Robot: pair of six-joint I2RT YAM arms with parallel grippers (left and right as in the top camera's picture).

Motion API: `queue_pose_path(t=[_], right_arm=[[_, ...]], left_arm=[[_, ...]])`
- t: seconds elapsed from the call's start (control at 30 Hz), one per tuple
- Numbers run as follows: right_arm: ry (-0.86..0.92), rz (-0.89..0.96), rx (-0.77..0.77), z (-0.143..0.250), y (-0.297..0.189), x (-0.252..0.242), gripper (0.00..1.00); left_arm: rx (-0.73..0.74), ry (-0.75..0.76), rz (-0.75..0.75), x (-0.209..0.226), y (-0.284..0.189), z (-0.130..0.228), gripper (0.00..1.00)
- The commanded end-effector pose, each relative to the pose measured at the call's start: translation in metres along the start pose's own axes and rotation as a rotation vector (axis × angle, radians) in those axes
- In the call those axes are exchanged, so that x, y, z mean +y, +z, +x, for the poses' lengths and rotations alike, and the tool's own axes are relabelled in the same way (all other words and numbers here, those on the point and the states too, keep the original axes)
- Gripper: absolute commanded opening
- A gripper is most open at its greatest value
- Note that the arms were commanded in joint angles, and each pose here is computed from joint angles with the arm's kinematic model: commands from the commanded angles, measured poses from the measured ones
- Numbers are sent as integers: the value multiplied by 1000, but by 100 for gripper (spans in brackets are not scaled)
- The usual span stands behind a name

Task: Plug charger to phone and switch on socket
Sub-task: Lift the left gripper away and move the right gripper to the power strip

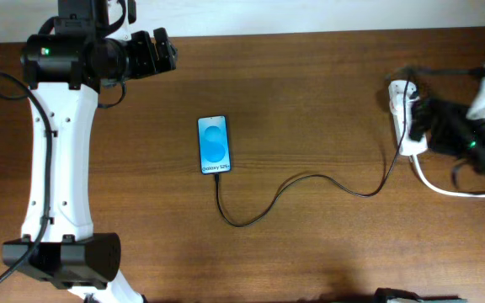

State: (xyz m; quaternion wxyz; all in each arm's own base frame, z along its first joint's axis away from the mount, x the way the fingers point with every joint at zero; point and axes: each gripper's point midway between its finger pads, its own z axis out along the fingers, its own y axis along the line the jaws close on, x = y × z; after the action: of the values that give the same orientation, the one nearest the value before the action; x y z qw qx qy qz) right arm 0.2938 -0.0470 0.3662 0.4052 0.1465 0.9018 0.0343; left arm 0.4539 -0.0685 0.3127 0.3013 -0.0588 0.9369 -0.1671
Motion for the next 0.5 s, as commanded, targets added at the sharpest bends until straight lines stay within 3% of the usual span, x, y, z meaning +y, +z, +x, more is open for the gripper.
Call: queue_pose_path(t=[0.0, 0.23, 0.47], right_arm=[[115, -15, 84, -4, 35, -39, 98], [329, 69, 285, 16, 134, -132, 99], [335, 73, 336, 28, 206, -160, 99]], left_arm=[[-4, 4, -8, 2, 0, -1, 99], [-4, 4, -8, 2, 0, -1, 99], [-4, 4, -8, 2, 0, -1, 99]])
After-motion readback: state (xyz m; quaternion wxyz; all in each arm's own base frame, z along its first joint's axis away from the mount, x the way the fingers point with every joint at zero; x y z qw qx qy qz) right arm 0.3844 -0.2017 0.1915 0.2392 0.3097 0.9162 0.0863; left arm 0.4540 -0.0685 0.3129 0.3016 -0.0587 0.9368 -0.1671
